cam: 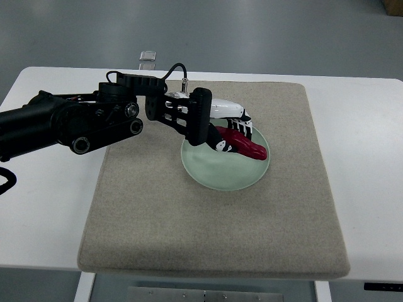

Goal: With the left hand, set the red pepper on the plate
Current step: 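Carry the red pepper with the left hand over the green plate, then open the left hand to release the pepper onto the plate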

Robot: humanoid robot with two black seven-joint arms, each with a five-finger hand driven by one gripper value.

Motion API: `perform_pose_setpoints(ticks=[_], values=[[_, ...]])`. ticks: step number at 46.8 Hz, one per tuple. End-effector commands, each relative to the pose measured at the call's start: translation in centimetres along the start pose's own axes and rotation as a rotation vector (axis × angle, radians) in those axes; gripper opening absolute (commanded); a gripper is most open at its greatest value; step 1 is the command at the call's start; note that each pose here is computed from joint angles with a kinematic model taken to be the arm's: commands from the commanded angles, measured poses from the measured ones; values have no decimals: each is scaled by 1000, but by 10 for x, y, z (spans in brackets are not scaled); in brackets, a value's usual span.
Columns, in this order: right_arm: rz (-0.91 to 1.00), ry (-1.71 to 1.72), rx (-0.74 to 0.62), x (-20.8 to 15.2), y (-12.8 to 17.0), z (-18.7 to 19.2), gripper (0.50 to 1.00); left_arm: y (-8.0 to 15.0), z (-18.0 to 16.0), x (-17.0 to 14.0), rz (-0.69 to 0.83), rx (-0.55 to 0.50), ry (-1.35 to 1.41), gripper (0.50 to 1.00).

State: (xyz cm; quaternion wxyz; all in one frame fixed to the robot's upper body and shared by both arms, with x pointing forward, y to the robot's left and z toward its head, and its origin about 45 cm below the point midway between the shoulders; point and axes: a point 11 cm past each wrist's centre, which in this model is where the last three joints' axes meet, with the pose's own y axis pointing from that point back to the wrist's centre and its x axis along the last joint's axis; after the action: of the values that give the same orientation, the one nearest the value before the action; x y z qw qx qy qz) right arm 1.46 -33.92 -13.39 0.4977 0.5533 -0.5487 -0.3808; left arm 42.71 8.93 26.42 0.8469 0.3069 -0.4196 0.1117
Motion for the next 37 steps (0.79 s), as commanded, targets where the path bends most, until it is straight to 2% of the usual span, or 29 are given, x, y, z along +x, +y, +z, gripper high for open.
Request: perform_pose_setpoints(ticks=[1,8,11,21,37], values=[[0,0,0,0,0,0,928,0,-1,0,-2,2,0,694],[0,0,0,0,0,0,928,1,-4,-3,-8,10,2,703],[0,0,0,0,0,0,930,1,-5,-4,-9,12,2,733],[0,0,0,0,0,0,928,1,-4,-2,-5,10,2,758],[0,0,0,0,0,0,928,5,-19,8,38,53,15,767]])
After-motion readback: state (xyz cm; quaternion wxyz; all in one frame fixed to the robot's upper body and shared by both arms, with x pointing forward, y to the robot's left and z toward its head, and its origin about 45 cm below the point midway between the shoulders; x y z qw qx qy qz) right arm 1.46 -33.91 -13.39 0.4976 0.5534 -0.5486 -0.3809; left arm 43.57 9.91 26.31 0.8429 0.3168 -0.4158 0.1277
